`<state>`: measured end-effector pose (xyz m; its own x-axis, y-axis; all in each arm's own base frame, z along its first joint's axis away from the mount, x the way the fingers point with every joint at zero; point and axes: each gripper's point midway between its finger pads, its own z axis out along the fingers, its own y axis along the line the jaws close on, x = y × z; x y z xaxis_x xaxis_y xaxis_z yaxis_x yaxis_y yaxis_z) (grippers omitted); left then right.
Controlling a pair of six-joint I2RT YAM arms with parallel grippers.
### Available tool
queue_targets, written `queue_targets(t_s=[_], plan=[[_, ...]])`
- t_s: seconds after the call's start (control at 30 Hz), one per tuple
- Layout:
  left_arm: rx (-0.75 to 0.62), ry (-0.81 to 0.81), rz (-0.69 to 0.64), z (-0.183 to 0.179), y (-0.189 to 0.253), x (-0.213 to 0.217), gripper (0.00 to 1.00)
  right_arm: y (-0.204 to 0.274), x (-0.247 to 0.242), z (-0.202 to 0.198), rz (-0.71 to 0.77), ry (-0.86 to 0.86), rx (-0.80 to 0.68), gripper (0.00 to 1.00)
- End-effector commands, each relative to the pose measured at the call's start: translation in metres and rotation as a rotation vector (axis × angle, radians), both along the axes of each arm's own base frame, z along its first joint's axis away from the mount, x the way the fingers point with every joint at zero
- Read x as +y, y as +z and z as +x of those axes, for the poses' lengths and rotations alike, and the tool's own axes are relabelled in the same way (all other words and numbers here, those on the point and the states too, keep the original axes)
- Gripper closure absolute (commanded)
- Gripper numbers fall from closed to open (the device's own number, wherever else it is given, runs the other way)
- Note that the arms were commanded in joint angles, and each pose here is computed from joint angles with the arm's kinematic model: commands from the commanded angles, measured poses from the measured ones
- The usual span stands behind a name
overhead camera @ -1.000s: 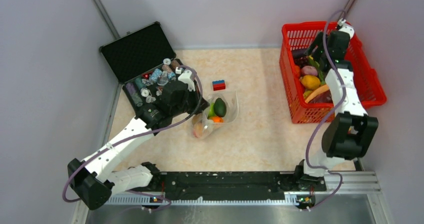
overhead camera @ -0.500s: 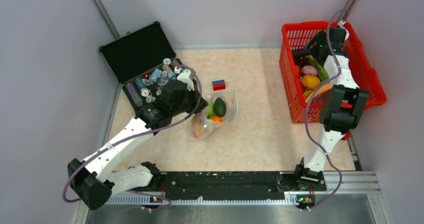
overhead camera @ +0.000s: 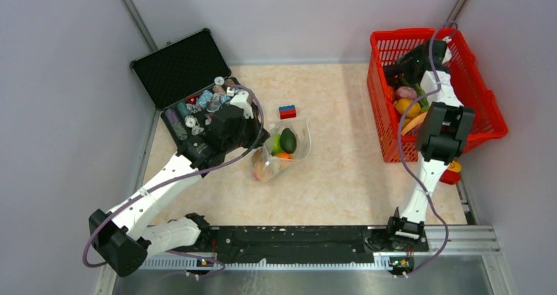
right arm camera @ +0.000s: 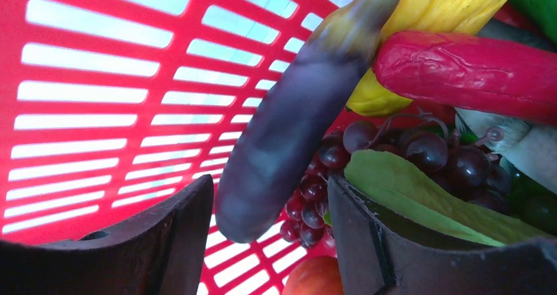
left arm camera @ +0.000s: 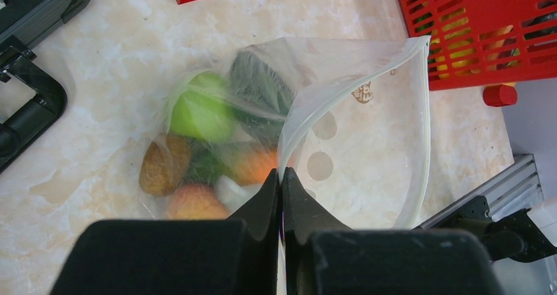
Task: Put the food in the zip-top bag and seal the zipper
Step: Pick up the fake vegetable from the bin.
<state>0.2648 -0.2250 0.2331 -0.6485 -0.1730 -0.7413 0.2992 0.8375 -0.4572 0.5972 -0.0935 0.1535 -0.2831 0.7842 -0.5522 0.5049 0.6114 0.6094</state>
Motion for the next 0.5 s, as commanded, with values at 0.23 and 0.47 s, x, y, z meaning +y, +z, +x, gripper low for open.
queue_targets(t_s=[0.23,0.47], plan=[[-0.043,0.018,-0.017,0.009,0.019,0.000,1.00,-0.025,-0.012,0.020,-0.005,-0.140,0.002,0.39],[-0.038,0.023,-0.027,0.007,0.019,0.001,1.00,-0.042,0.015,0.032,0.116,-0.043,-0.129,0.47]])
